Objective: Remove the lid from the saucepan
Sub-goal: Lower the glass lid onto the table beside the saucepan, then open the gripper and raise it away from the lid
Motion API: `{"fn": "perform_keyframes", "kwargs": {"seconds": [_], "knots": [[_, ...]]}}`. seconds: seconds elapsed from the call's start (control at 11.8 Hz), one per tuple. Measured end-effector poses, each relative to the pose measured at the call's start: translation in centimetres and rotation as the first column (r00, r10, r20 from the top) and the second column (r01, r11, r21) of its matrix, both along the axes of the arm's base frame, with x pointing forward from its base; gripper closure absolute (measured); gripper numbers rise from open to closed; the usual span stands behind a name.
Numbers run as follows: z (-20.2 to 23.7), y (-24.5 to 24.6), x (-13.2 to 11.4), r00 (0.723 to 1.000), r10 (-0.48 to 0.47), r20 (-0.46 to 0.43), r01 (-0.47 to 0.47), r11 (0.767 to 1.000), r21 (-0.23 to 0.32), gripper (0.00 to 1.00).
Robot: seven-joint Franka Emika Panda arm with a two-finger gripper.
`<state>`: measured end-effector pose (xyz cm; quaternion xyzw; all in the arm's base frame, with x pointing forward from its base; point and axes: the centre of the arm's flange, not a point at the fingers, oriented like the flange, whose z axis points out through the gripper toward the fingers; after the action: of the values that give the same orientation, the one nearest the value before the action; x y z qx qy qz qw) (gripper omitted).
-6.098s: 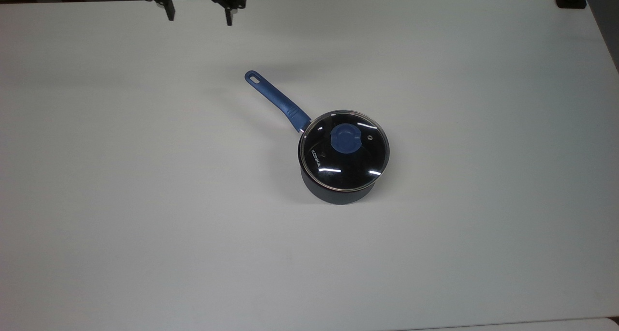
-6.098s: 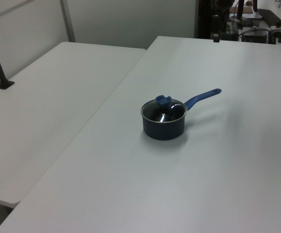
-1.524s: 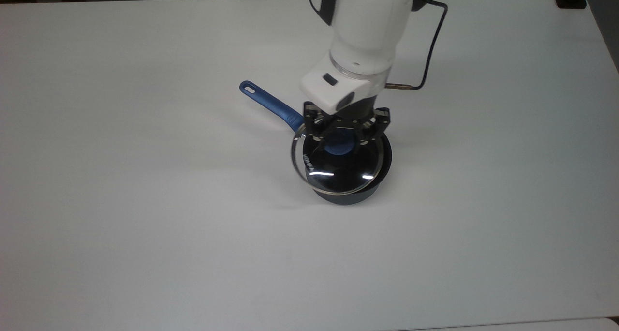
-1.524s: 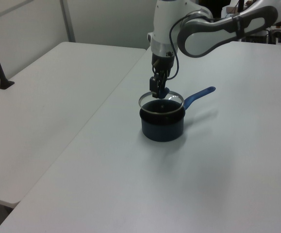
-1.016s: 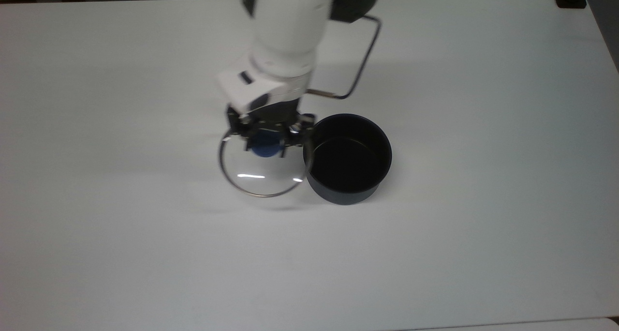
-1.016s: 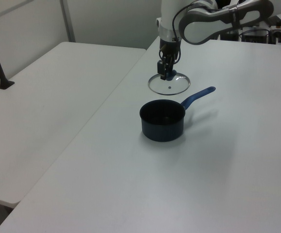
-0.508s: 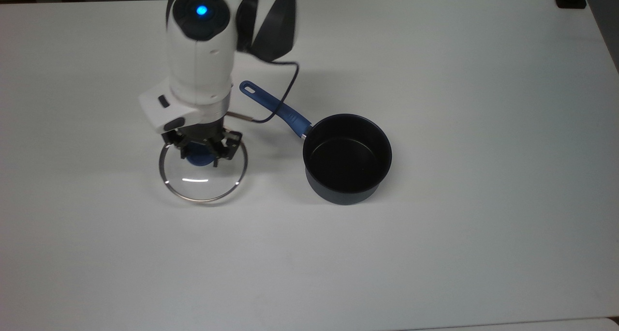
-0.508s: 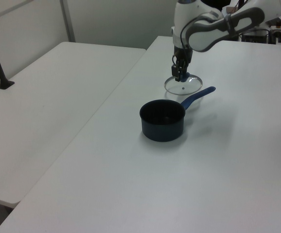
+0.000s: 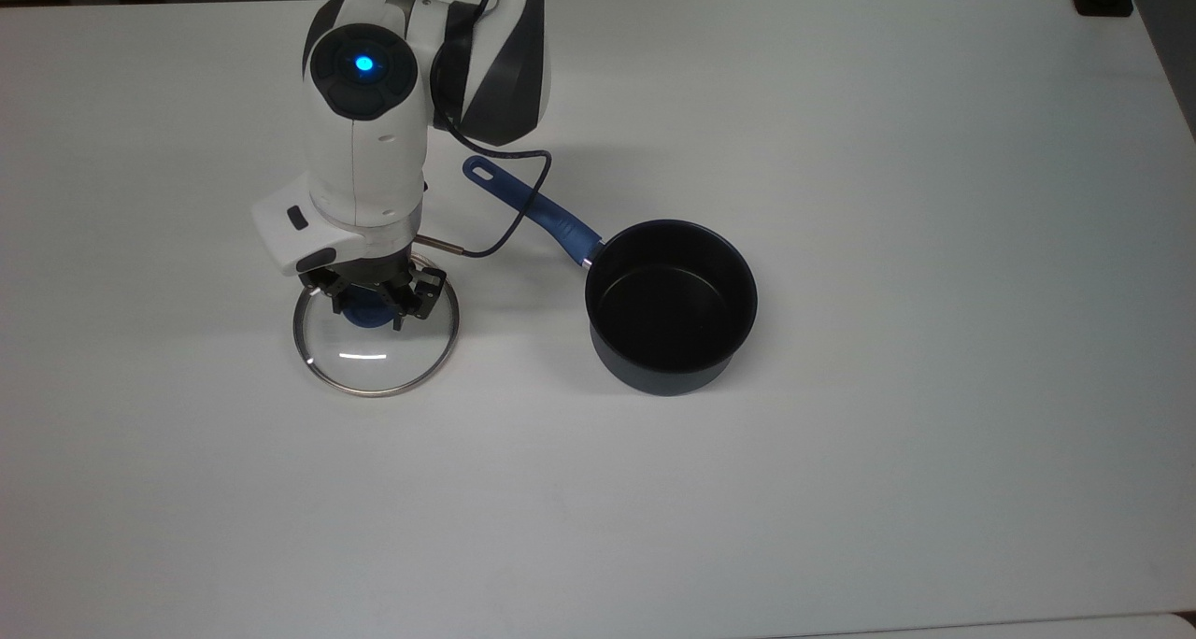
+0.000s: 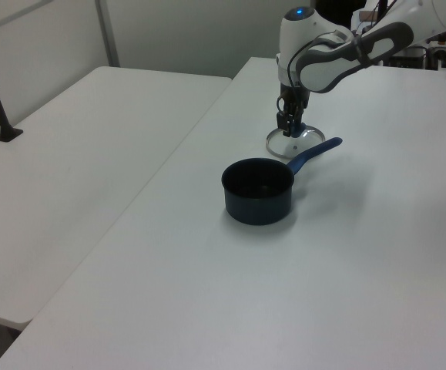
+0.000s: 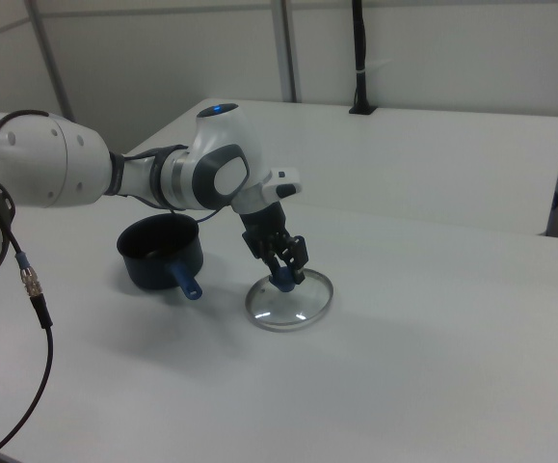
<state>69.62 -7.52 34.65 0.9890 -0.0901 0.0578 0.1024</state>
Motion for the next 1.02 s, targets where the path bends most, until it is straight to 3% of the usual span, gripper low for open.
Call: {"fn": "perform_keyframes", "kwargs": {"seconds": [0.17,0.25,0.42,0.59,0.76,1.02], "knots": [[-0.9,0.0,0.0,1.0,-0.001,-0.013,0.001,1.0,-0.001,0.36],[-1.5,0.0,0.0,1.0,-0.001,-0.021,0.001,1.0,-0.002,0.29],[-1.6,0.0,0.0,1.0,-0.002,-0.022,0.002,1.0,-0.003,0.01],[0.9,0.3,0.5,0.999,-0.016,0.03,0.016,1.0,0.003,0.0],[6.3,1.1,-0.3,0.998,-0.033,0.06,0.031,0.998,0.046,0.0],[15.8,3.8,-4.0,0.999,-0.021,0.035,0.017,0.994,0.107,0.0]]}}
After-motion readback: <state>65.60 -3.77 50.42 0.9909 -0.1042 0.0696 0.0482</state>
